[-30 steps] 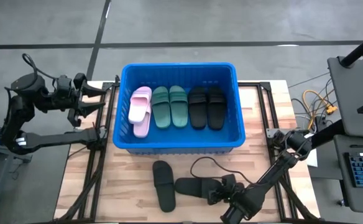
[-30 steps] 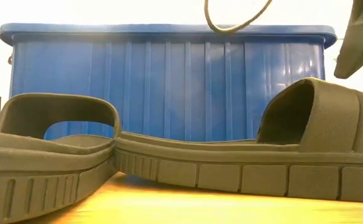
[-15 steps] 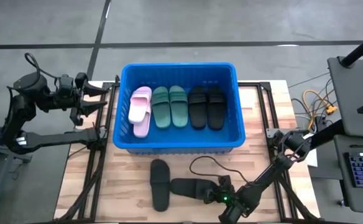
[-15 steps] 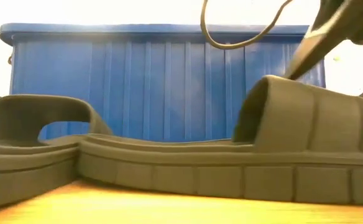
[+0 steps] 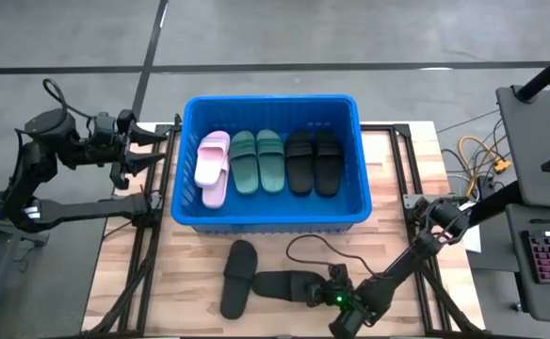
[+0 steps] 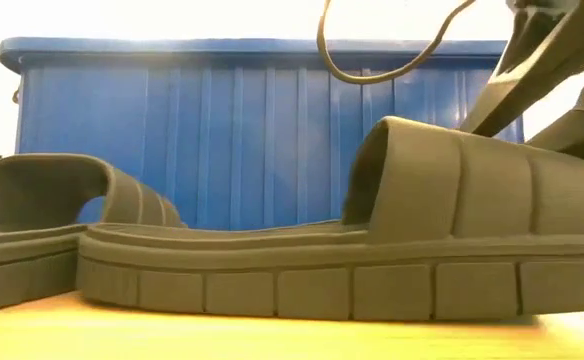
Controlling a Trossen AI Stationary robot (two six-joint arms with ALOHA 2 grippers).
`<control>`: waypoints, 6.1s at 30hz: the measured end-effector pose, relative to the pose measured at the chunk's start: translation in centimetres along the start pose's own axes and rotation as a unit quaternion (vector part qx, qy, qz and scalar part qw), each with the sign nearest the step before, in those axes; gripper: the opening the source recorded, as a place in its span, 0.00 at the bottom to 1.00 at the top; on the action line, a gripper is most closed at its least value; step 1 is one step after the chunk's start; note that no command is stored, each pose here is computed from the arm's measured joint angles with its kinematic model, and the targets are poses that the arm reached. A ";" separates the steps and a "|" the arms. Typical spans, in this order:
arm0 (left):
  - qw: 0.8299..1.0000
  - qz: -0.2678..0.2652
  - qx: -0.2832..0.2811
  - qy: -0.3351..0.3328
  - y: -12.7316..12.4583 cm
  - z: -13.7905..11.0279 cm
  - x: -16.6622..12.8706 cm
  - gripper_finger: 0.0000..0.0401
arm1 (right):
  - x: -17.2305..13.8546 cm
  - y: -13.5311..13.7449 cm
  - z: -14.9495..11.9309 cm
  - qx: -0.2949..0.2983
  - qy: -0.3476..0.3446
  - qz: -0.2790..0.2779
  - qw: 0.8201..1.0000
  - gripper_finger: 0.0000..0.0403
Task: Pick and place slides into bin
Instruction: Put the black slide into the blue container
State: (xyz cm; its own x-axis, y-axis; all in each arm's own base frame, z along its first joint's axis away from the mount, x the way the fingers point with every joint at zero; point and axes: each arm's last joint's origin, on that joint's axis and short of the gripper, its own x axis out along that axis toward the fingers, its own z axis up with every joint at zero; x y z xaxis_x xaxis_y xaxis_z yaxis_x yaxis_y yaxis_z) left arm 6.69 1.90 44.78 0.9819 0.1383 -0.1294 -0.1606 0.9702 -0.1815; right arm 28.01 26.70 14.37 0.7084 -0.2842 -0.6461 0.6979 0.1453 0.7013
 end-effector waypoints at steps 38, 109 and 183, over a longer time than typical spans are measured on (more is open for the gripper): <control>1.000 0.004 0.015 -0.010 -0.1 0.0 -0.6 0.54 | -15.5 13.6 20.5 -0.120 -0.118 0.206 0.964 0.02; 0.975 0.133 0.174 -0.039 0.1 0.0 -2.8 0.54 | 1.0 9.1 33.3 0.002 0.152 -0.120 0.981 0.02; 0.975 0.133 0.173 -0.041 0.1 -0.1 -3.1 0.54 | 0.2 9.9 33.4 0.014 0.145 -0.064 0.987 0.49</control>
State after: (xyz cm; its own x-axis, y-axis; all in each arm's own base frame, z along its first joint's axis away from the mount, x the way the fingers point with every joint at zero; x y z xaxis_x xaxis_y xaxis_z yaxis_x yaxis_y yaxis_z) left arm 3.65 1.53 45.08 0.9173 0.3955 -0.0458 -0.3807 0.9049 0.1903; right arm 31.56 -3.62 31.21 0.6171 -0.0156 -0.7867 0.7839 0.0990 0.6129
